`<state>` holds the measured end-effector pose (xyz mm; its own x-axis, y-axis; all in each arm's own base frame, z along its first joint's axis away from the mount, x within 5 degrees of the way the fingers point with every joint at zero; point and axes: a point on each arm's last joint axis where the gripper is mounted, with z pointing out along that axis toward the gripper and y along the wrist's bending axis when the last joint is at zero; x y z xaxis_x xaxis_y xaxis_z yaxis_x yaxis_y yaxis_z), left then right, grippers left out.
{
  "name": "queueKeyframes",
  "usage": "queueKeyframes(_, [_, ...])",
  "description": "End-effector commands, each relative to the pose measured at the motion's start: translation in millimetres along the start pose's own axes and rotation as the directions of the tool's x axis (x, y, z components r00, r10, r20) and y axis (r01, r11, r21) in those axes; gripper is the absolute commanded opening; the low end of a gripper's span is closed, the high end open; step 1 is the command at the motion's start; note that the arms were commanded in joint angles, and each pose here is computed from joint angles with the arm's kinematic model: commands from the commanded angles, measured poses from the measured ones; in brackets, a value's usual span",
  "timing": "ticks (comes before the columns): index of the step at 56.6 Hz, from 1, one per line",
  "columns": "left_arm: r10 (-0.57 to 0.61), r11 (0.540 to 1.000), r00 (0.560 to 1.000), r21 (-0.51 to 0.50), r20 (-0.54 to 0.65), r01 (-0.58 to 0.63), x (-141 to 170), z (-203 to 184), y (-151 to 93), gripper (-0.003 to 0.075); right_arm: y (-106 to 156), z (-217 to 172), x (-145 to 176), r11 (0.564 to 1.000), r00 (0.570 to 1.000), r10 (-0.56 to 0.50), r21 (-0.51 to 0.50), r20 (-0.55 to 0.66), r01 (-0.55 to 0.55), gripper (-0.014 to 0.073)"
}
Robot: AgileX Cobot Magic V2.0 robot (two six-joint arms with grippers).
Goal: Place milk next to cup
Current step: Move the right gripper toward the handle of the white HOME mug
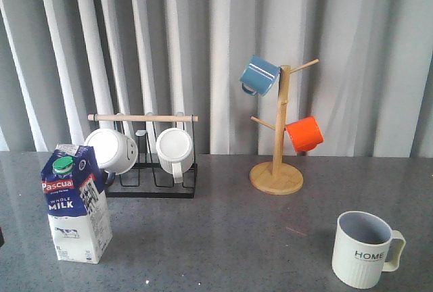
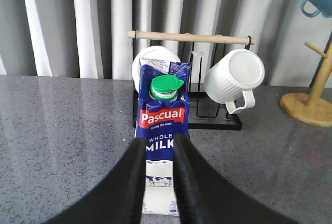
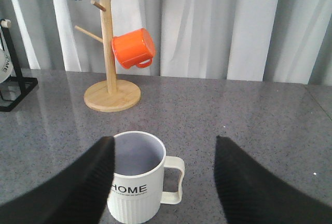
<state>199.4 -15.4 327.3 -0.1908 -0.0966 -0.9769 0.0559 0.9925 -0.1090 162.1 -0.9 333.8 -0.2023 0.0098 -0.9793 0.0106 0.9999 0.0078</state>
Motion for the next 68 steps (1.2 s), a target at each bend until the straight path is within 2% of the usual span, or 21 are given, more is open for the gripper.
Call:
queueKeyframes(1, [-0.014,1.000,0.993,0.014,0.119,0.012,-18.5,1.3,-2.7,0.0248,0.1,3.8,-16.8,1.000,0.995,-0.012,-0.001,0.094,0.012,0.0563])
queueKeyframes(10, [-0.014,1.000,0.990,0.014,0.138,0.012,-19.6,3.2,-2.6,0.0413,0.4,9.7,-18.4,1.000,0.993,-0.011,-0.004,0.120,0.011,0.0583])
queueKeyframes(17, [-0.014,1.000,0.989,0.015,0.145,0.012,-20.2,3.1,-2.6,0.0479,0.4,10.4,-17.2,1.000,0.994,-0.027,-0.002,0.108,0.027,0.0582])
queueKeyframes(29, [-0.014,1.000,0.985,0.015,0.174,0.012,-18.9,3.1,-2.2,0.0482,0.4,10.3,-18.5,0.998,0.991,-0.057,0.002,0.122,0.058,0.0582])
queueKeyframes(42, [-0.014,1.000,0.985,0.015,0.171,0.012,-18.6,3.2,-2.2,0.0482,1.4,8.8,-27.1,0.998,0.975,-0.055,-0.003,0.217,0.058,0.0582])
queueKeyframes(56, [-0.014,1.000,0.985,0.015,0.171,0.012,-18.6,3.2,-2.2,0.0482,0.7,10.0,-20.6,0.998,0.987,-0.063,0.001,0.146,0.064,0.0582])
queueKeyframes(68, [-0.014,1.000,0.985,0.015,0.171,0.012,-18.6,3.2,-2.2,0.0482,0.7,25.3,-9.2,0.985,0.981,-0.173,0.006,0.086,0.173,0.0582])
